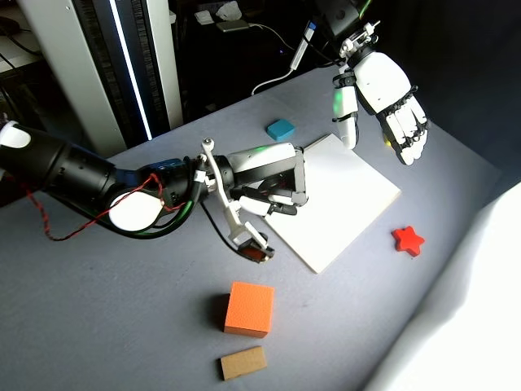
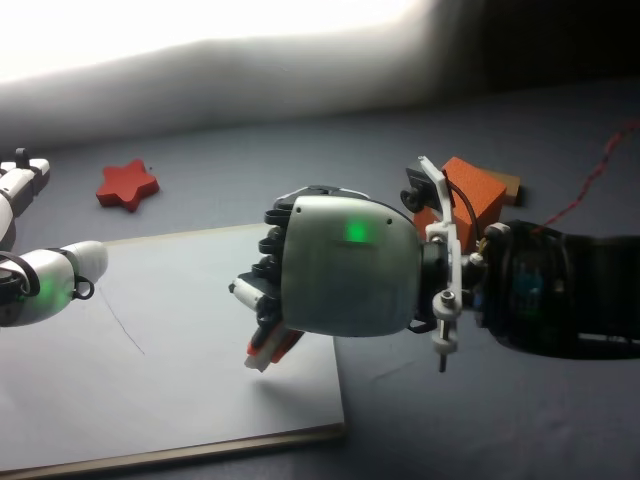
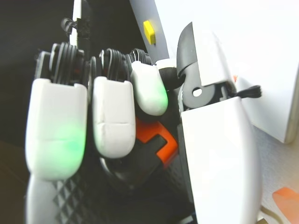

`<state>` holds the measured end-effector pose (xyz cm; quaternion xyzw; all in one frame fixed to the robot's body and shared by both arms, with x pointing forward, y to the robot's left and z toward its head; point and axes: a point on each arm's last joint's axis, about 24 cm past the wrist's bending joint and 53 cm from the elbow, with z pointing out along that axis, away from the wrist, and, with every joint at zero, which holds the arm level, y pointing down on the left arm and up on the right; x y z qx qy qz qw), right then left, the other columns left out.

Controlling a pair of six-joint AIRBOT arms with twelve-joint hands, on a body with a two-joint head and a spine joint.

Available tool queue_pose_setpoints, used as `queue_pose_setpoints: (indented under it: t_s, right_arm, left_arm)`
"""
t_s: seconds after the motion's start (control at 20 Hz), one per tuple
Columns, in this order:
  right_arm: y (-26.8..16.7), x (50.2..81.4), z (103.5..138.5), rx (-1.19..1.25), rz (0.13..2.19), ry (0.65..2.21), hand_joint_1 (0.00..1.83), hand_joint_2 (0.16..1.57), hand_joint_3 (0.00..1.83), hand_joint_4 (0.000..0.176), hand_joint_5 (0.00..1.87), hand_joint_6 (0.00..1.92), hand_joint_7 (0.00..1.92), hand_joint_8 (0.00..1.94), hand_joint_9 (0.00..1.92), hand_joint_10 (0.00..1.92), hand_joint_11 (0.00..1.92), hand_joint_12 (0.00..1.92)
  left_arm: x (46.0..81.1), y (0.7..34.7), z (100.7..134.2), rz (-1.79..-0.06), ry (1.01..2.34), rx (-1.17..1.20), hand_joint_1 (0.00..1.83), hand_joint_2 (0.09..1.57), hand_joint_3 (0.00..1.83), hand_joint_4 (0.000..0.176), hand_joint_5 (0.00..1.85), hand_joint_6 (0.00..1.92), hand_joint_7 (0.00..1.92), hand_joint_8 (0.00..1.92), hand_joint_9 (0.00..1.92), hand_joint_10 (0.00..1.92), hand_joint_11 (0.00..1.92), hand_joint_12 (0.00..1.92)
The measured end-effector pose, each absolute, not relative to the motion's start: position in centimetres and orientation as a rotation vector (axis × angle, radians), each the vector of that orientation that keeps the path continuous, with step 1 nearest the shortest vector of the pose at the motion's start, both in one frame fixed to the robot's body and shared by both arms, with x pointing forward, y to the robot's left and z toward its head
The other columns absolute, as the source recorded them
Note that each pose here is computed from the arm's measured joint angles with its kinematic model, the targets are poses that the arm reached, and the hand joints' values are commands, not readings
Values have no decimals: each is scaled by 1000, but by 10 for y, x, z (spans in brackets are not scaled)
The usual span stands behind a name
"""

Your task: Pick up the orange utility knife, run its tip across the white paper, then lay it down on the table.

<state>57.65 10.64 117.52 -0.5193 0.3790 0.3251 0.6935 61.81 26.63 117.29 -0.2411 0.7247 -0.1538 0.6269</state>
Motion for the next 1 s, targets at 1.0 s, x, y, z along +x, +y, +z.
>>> queue_pose_setpoints:
  t_s: [1.0]
  right_arm:
    - [10,617,1166,-473,973,1651,1535,1340,0,176,1481,1921,1654,1941,1746,1921,1801,1921]
  left_arm:
    - [618,266,1173,-353,1661,-553,31,1338,0,0,78,3,136,4,188,8,0,560]
